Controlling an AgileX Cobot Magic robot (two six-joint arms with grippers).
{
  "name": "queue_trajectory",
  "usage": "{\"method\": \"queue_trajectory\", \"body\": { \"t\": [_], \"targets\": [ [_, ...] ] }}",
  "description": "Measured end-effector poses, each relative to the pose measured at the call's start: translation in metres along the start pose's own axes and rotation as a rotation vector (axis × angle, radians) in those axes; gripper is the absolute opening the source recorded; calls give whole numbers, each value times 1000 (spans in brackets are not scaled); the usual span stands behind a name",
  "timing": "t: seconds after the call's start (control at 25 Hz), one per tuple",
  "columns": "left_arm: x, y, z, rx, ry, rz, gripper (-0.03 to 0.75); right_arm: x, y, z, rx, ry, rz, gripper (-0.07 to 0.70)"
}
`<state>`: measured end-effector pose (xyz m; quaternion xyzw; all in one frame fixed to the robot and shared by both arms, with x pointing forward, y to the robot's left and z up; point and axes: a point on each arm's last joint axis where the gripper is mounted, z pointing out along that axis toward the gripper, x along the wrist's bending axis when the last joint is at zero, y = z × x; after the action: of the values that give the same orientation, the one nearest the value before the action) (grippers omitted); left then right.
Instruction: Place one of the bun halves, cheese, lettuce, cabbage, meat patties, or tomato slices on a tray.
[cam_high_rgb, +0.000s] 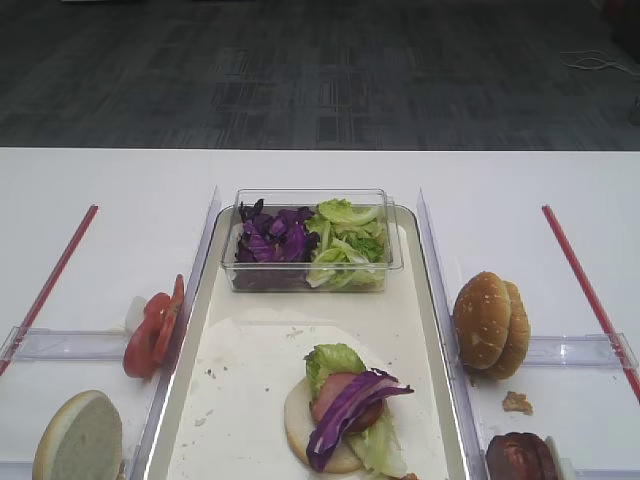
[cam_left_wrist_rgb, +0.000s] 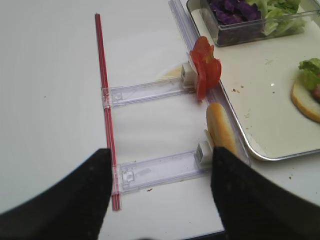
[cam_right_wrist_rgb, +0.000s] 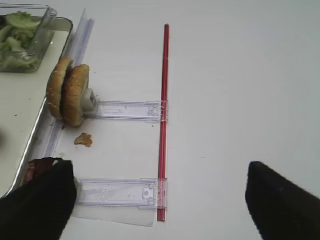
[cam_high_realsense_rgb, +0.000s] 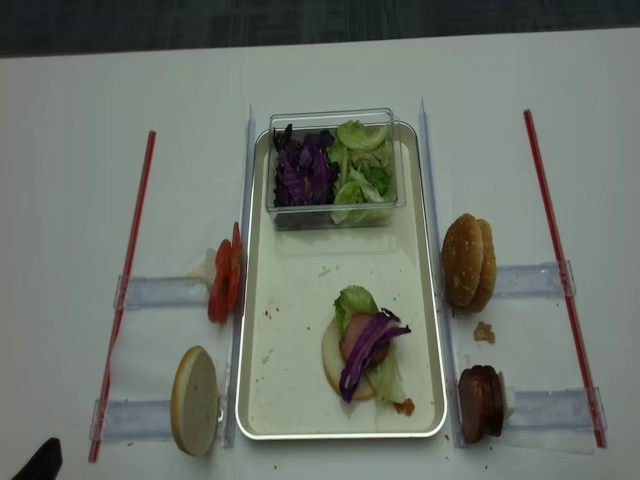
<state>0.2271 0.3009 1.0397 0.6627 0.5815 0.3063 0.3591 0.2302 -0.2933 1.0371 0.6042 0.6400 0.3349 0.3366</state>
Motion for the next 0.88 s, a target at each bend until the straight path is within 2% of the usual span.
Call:
{"method": "queue_trajectory", "body": {
  "t": [0.16, 0.6, 0.88],
  "targets": [
    [0, 0, 0, 0, 0, 0, 412, 1, 0, 0, 2, -57, 36, 683],
    [0, 0, 0, 0, 0, 0, 412, 1, 0, 0, 2, -62, 36, 682],
    [0, 0, 0, 0, 0, 0, 412, 1, 0, 0, 2, -62, 38, 643]
  ]
}}
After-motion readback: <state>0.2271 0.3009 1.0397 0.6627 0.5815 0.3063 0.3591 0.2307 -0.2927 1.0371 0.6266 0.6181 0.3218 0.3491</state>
